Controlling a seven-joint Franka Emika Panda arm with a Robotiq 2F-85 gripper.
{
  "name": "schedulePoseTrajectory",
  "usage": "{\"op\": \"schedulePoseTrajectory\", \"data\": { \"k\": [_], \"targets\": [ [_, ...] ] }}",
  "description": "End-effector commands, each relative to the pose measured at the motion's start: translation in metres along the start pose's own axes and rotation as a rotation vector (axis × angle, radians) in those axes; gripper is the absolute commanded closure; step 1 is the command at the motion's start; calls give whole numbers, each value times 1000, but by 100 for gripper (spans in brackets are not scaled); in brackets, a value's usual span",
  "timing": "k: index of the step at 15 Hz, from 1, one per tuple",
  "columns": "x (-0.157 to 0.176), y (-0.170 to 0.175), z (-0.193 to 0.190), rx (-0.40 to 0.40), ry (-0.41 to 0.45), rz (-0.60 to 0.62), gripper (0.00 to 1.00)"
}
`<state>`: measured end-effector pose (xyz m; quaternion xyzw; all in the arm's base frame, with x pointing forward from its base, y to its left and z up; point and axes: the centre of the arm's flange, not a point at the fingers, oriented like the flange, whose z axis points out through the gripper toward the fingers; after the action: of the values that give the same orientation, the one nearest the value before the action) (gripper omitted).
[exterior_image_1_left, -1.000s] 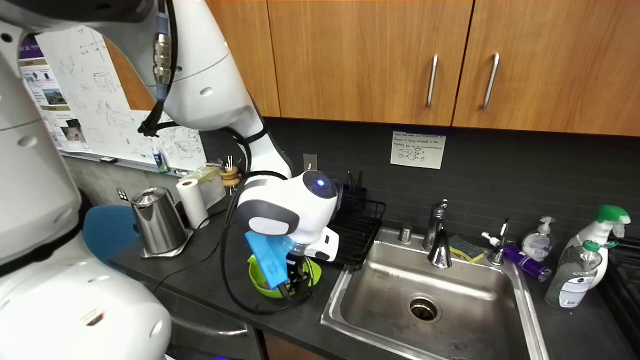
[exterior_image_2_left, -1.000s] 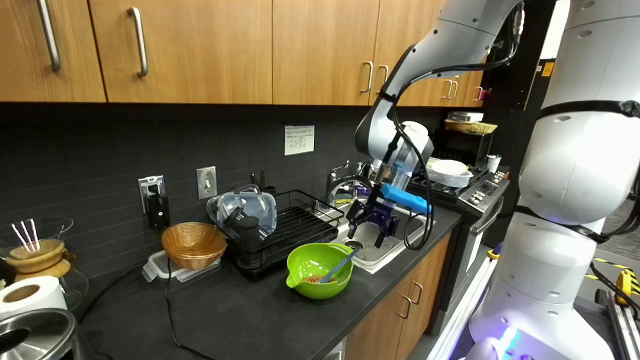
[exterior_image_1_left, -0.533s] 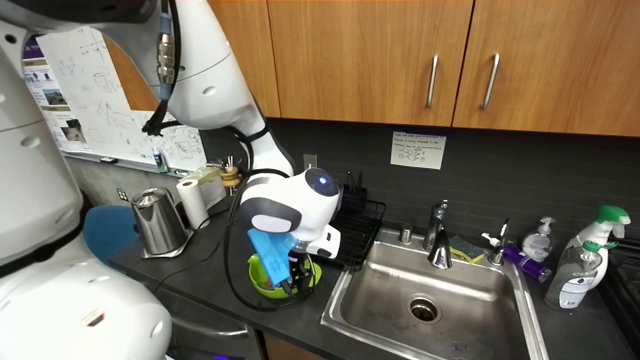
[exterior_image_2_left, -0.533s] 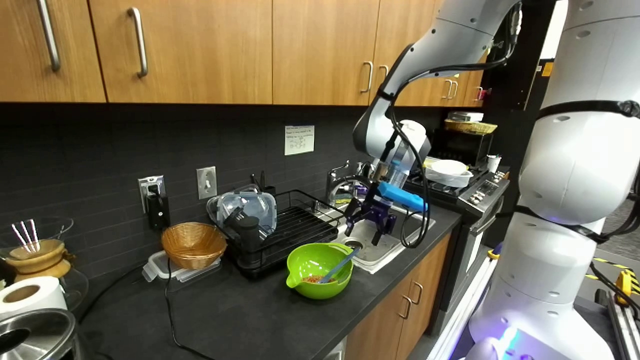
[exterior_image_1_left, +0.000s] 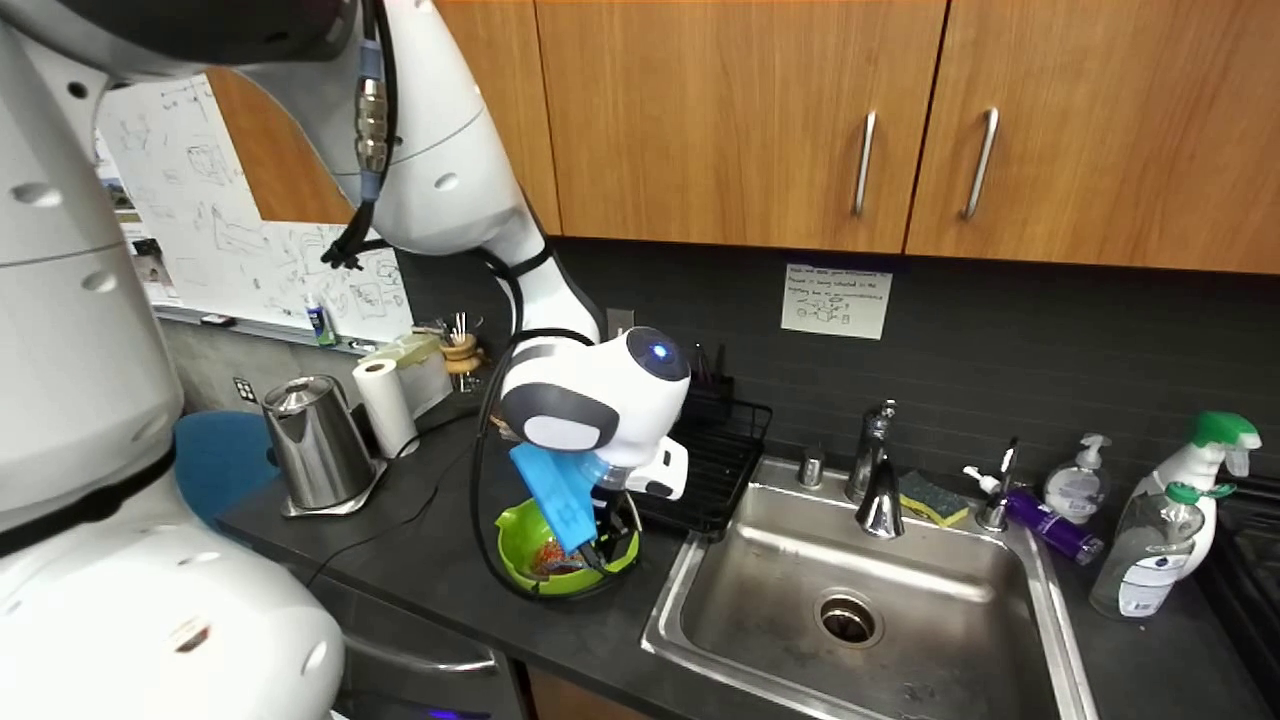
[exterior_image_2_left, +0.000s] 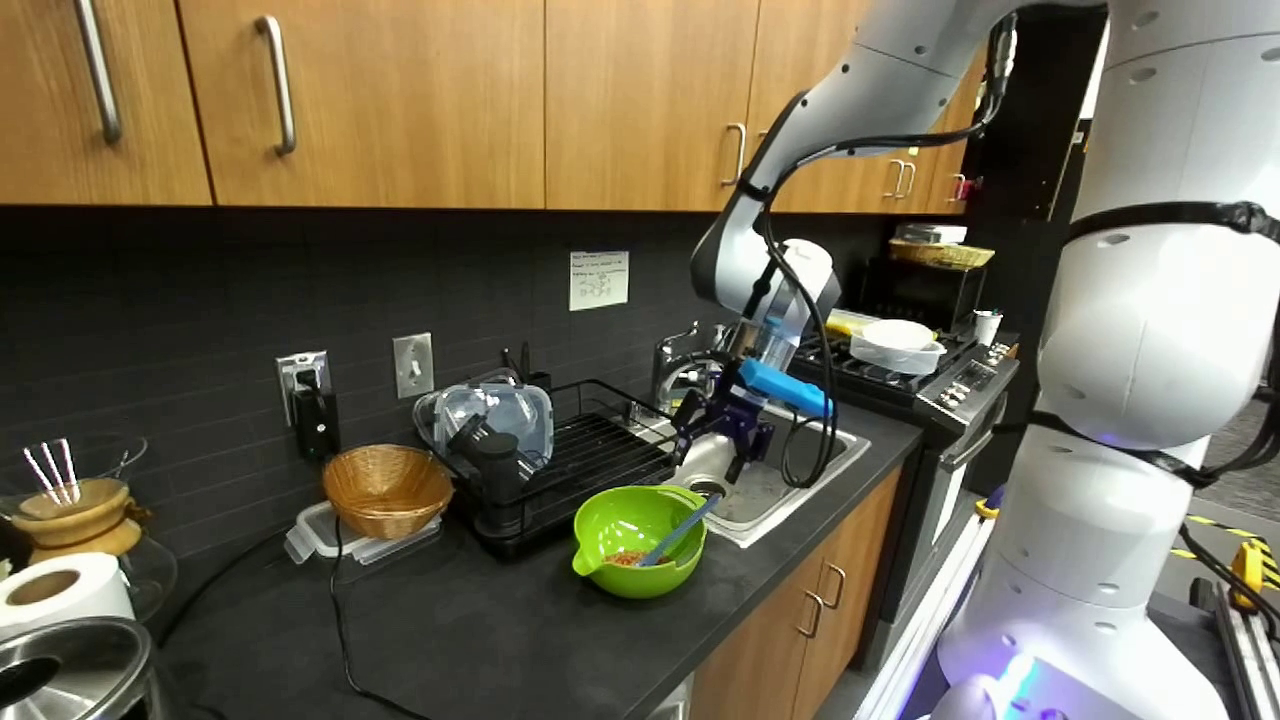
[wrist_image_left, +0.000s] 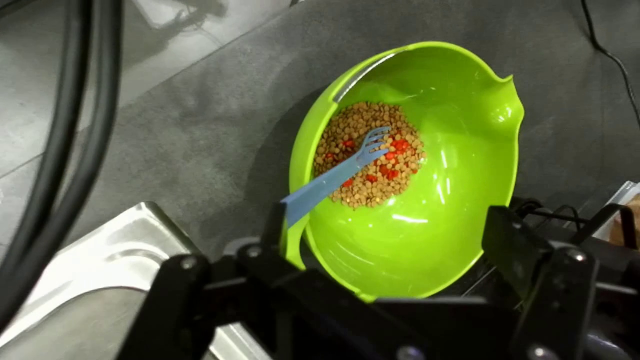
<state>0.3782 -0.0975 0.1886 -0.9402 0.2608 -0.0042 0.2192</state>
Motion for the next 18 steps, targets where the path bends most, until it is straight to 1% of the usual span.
{"op": "schedulePoseTrajectory", "data": {
  "k": [1,4,5,6,8,10,13,18],
  "targets": [
    [16,0,14,15,-31,-11,0],
    [18,4,21,8,-52,12,0],
    [14,8,24,2,-71,42,0],
    [4,13,25,-11,-83,53,0],
    [-16,26,23,-32,-83,97,0],
    [-29,36,25,-49,-78,137,0],
    [-35,43,29,-85,-58,139,0],
    [-25,39,27,-134,18,69,0]
  ]
}}
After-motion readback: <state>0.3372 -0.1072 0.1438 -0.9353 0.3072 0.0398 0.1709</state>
